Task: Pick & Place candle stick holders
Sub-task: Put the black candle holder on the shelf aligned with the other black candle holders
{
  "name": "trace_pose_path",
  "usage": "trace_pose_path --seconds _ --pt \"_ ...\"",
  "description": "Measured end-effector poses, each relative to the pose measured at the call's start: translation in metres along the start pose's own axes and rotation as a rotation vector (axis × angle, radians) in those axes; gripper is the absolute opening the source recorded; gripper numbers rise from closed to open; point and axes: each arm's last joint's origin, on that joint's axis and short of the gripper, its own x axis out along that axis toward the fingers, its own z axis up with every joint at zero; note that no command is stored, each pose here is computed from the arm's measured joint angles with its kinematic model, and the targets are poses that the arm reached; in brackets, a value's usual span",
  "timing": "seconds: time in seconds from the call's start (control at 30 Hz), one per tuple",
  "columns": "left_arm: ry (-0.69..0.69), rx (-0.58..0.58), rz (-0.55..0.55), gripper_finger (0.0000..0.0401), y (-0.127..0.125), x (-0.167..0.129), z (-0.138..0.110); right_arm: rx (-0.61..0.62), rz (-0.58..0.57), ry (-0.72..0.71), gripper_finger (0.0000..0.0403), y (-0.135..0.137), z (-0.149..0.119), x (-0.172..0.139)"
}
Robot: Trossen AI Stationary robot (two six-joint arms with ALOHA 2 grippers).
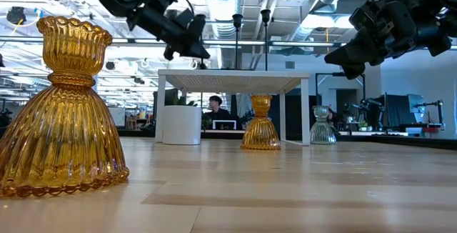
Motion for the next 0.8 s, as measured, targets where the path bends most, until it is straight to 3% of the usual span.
trace_pose_path --seconds 0.27,0.8 --pt "0.042 -0.007 0.014 0.0012 0.007 0.014 -0.008 0.000 0.000 0.000 0.0000 0.000 0.000 0.000" --pt "0.013 -0.003 0.055 0.0012 0.010 0.014 -0.005 0.000 0.000 -0.001 0.0000 0.000 0.000 0.000"
